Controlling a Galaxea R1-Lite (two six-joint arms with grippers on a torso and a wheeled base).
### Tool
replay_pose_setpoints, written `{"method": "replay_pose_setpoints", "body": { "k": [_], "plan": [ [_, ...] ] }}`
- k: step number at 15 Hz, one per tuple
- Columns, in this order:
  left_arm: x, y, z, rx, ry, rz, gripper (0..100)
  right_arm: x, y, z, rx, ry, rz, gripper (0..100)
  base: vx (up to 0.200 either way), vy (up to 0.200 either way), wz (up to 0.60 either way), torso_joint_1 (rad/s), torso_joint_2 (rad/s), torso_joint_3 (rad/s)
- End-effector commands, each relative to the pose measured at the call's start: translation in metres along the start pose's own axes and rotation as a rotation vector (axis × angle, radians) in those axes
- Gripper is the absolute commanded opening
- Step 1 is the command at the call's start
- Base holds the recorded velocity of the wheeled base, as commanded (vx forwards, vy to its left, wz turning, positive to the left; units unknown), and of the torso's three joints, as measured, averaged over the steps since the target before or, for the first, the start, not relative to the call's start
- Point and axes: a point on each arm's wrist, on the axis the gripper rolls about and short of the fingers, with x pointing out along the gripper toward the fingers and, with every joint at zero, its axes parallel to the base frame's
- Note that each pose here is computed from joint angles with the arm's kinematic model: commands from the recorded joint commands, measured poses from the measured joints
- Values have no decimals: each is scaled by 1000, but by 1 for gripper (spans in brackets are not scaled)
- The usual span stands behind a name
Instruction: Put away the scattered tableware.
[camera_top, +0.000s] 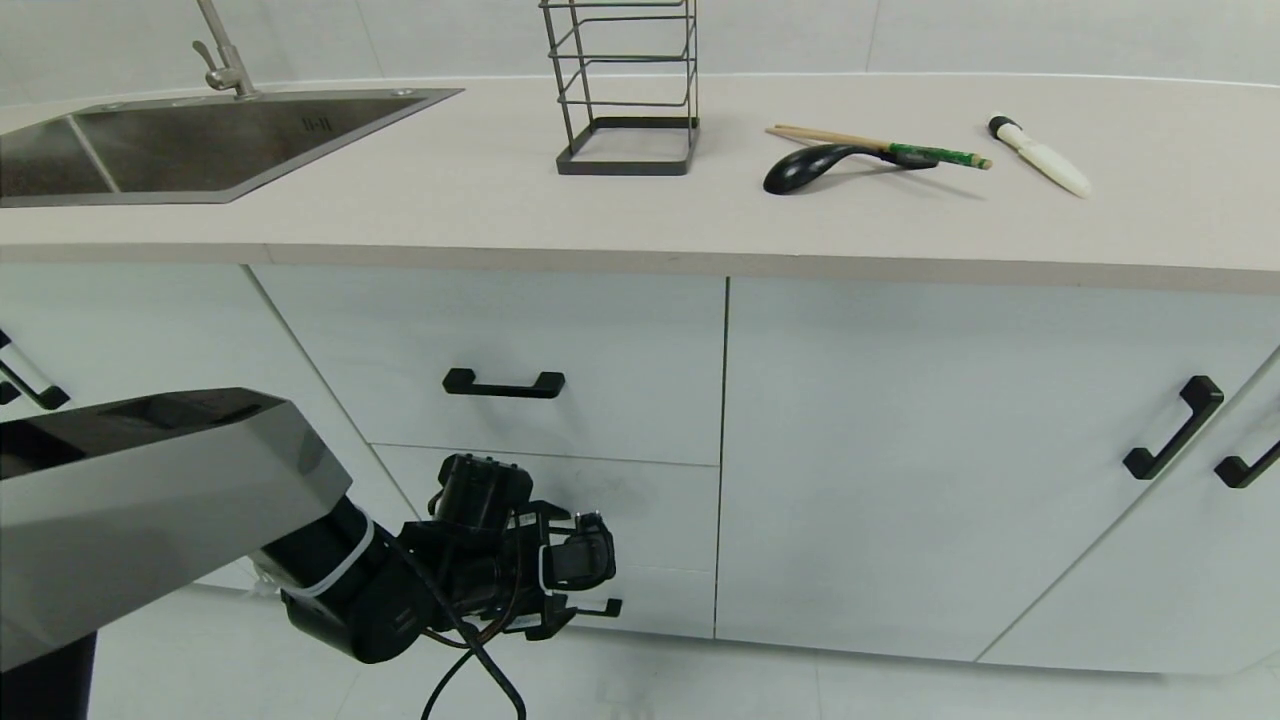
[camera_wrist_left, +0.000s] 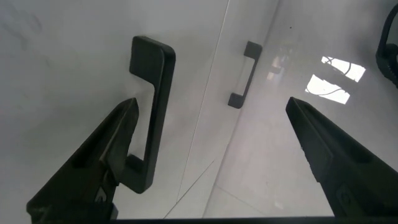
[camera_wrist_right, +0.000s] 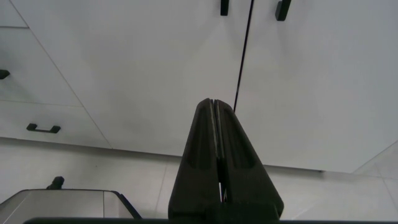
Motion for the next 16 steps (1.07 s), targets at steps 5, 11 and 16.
{"method": "replay_pose_setpoints", "body": {
  "k": [5, 11, 16],
  "plan": [
    [4, -8, -3, 2, 2, -41, 100, 0, 0, 0, 0, 1, -1, 0, 0, 0, 0, 0, 0, 0],
    [-1, -20, -8, 23, -2, -90, 100, 0, 0, 0, 0, 1, -1, 0, 0, 0, 0, 0, 0, 0],
    [-5, -20, -7, 26, -4, -89, 100, 0, 0, 0, 0, 2, 0, 0, 0, 0, 0, 0, 0, 0]
  ]
}}
